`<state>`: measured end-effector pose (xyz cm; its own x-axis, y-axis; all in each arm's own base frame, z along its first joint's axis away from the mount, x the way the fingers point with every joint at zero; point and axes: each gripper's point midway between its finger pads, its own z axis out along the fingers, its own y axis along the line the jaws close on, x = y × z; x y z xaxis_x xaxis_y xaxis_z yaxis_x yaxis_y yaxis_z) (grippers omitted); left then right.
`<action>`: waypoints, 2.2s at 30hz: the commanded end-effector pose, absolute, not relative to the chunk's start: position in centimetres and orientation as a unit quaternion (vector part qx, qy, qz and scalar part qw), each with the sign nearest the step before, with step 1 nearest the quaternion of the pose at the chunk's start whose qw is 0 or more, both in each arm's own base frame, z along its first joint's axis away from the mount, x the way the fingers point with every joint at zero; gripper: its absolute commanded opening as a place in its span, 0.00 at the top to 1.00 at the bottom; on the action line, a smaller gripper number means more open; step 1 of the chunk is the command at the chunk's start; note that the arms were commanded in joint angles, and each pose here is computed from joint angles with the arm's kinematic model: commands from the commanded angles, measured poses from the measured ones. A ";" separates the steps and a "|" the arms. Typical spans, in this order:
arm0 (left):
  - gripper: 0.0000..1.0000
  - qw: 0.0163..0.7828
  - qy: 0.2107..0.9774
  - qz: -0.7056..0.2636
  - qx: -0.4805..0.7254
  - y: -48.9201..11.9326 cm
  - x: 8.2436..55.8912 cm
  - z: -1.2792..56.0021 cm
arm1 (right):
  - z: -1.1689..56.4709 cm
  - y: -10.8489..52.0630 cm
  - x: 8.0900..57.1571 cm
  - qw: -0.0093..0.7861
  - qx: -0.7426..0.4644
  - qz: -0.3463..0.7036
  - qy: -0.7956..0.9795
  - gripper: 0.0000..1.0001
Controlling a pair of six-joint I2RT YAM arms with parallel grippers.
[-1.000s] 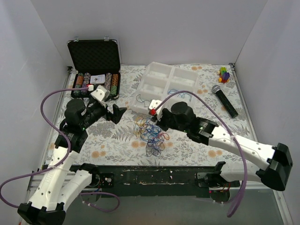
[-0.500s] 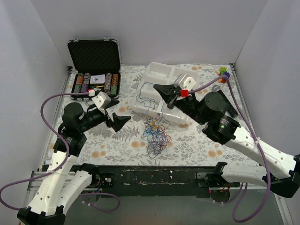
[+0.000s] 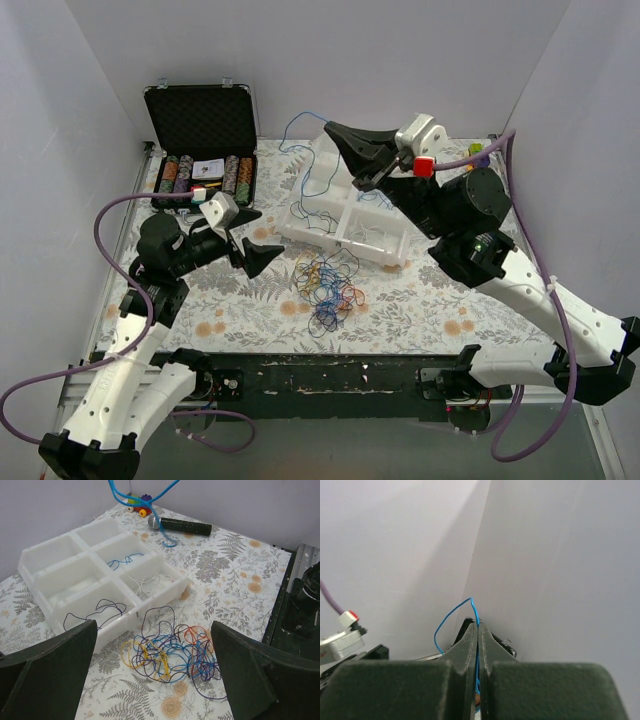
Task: Untangle the cables
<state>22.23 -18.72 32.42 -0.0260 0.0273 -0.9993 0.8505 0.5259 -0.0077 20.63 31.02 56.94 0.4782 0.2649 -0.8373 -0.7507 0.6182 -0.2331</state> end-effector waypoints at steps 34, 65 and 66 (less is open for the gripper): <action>0.02 0.542 0.684 -0.313 0.375 -18.1 22.4 24.6 | 35.5 21.3 47.6 0.741 -0.182 0.011 0.646 0.99; 0.02 0.444 0.730 -0.318 0.412 -21.6 25.1 12.6 | 40.8 17.5 45.3 0.787 -0.129 0.014 0.603 0.99; 0.02 0.437 0.739 -0.313 0.406 -21.6 25.3 12.1 | 40.2 17.5 45.3 0.785 -0.128 0.016 0.606 0.99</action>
<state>23.74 -21.48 12.00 -0.3014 0.3296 -0.8947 0.8949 0.4217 -0.1461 46.01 17.95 40.05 0.2458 -0.1779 -0.9529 -0.1810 0.9573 -0.2254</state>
